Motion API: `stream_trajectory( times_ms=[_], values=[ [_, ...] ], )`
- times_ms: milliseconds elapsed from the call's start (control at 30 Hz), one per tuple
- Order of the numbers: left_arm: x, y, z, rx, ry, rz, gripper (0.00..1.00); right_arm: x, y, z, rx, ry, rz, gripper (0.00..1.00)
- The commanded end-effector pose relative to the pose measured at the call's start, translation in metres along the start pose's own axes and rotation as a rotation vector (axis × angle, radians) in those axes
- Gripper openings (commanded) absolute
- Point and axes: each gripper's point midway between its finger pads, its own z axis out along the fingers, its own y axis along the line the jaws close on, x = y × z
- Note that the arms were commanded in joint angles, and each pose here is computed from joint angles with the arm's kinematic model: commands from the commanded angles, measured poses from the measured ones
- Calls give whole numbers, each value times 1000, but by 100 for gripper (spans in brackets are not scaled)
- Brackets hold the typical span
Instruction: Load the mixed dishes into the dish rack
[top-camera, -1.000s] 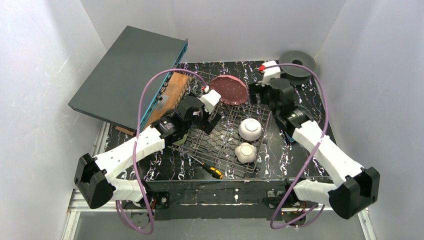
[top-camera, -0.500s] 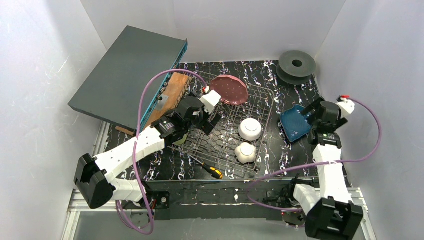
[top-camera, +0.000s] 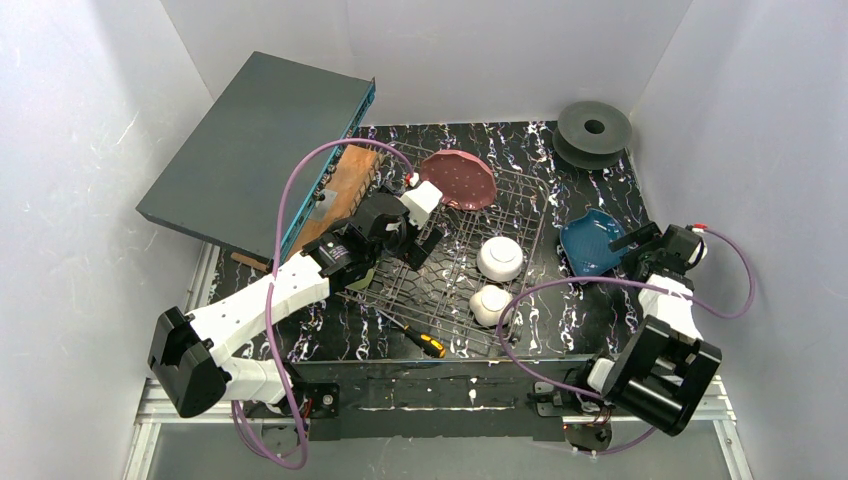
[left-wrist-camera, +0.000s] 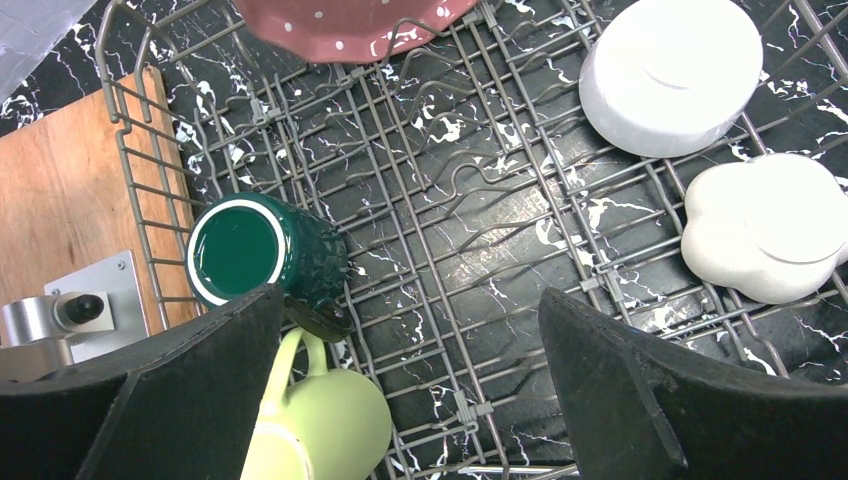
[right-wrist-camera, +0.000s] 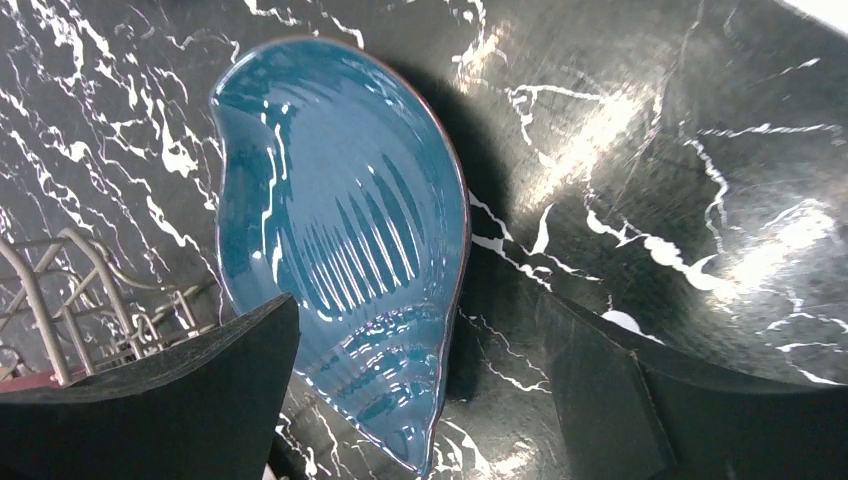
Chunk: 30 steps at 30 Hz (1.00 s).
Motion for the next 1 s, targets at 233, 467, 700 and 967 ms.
stream_trajectory(
  times_ms=[233,467,700,967],
  values=[
    [-19,0,-15,18,-57,-18,99,-3,8,19,-67,15,64,90],
    [-19,-3,-14,29,-55,-20,99,10,7,34,-93,88,135,76],
    [-16,-6,-10,38,-43,-22,99,19,7,44,-161,144,244,55],
    [-14,-9,-7,55,-33,-28,99,25,2,49,-203,168,320,36]
  ],
)
